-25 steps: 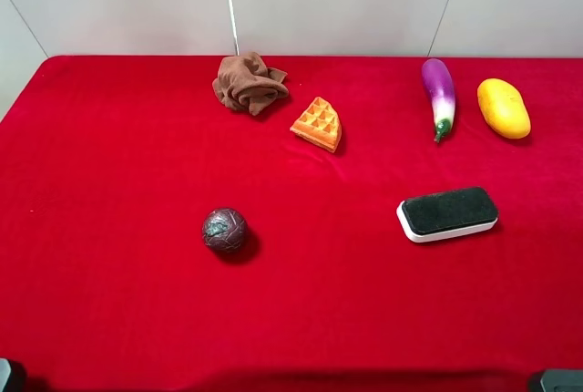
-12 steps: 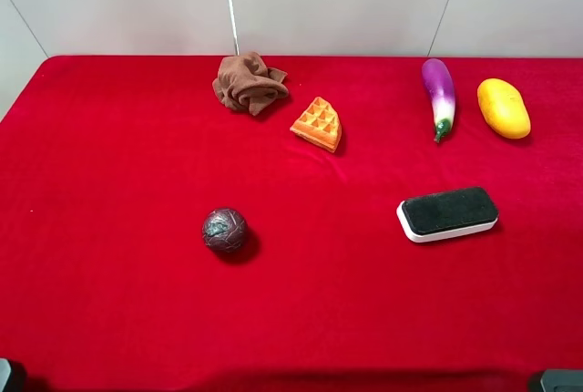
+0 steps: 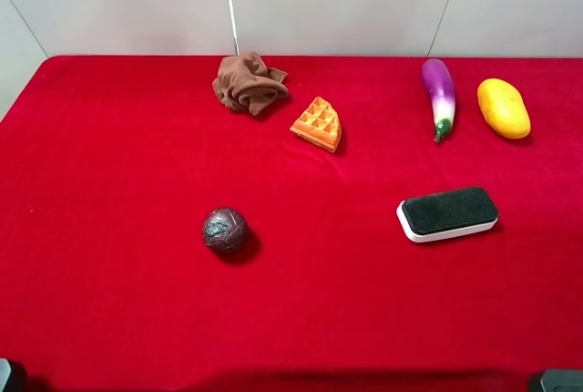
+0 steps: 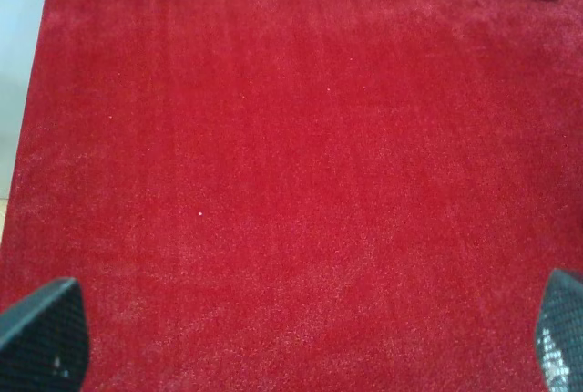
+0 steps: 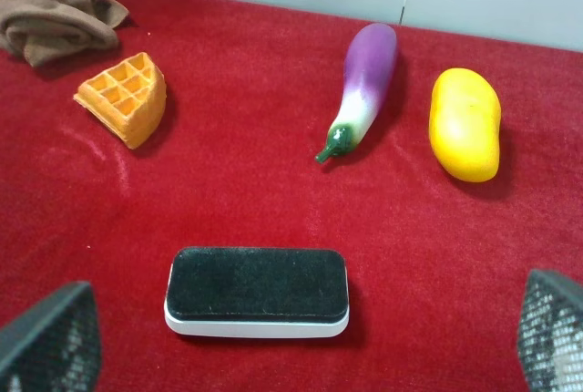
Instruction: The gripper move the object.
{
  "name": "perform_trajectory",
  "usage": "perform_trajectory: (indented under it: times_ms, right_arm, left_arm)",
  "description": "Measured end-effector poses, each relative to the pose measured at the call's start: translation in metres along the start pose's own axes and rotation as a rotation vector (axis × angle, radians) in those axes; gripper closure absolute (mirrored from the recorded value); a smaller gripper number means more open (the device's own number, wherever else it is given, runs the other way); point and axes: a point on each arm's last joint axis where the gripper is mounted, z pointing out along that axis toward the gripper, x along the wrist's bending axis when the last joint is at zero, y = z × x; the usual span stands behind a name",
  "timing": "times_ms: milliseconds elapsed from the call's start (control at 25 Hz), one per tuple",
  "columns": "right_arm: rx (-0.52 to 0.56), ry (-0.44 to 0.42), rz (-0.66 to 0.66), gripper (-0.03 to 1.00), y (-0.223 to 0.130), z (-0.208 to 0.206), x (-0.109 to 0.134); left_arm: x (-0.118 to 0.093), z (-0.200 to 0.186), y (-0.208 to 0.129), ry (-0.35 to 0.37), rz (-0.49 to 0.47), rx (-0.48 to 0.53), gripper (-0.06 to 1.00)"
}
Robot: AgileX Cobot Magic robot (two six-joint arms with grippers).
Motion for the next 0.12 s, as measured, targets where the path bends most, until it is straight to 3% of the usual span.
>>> perform_trajectory:
  times_ms: [120]
  right_arm:
    - [0.0,0.0,0.0,0.27,0.0,0.0,0.0]
  left_arm:
    - [0.0,0.0,0.0,0.0,0.0,0.0,-0.03]
